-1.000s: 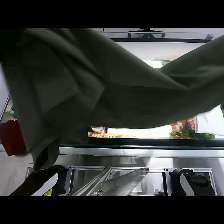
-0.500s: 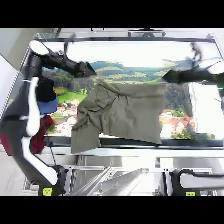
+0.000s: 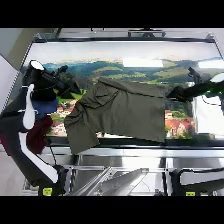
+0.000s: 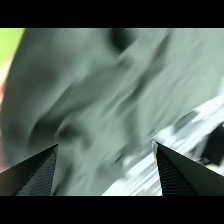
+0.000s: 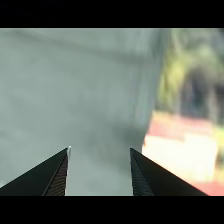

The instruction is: Fold the shirts.

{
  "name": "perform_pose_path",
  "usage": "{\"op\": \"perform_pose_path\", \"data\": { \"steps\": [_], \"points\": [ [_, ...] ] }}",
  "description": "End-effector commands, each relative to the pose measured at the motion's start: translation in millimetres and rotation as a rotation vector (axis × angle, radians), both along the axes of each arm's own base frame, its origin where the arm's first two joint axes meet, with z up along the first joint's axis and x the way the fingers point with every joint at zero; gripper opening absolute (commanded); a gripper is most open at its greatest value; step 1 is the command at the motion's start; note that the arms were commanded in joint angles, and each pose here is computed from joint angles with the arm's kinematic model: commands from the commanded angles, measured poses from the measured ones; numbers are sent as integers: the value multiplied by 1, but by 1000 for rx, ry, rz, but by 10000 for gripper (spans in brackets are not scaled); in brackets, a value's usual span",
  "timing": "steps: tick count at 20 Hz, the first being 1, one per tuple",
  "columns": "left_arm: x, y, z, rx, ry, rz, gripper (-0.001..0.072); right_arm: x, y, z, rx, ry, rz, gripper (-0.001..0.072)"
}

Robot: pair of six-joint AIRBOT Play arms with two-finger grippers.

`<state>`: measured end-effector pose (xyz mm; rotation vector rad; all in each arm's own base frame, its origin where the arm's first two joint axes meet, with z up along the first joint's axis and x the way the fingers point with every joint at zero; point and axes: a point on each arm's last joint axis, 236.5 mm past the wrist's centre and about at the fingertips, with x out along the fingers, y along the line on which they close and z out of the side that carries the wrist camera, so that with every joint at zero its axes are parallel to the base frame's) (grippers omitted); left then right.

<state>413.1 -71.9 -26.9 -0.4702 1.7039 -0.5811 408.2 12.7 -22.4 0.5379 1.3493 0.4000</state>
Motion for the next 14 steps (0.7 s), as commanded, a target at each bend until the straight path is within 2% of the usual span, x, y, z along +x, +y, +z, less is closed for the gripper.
{"op": "perform_pose_path", "data": {
  "steps": [1,2,6,9,12,14],
  "points": [
    [-50,67,-5,314,23,-63,649,-54,-12,6,25,56,-70,428],
    [-57,79,-3,366,-4,-69,649,-71,-14,0,20,61,-123,428],
    [-77,72,-11,355,-105,-151,650,-119,-17,-45,-19,95,-327,433],
    [-81,70,-33,343,-142,-183,649,-155,1,-75,8,194,-327,441],
    [-100,66,-53,304,-80,-241,649,-165,7,-84,18,222,-301,441],
    [-112,49,-62,221,-49,-253,648,-167,8,-85,26,235,-297,441]
  ]
}}
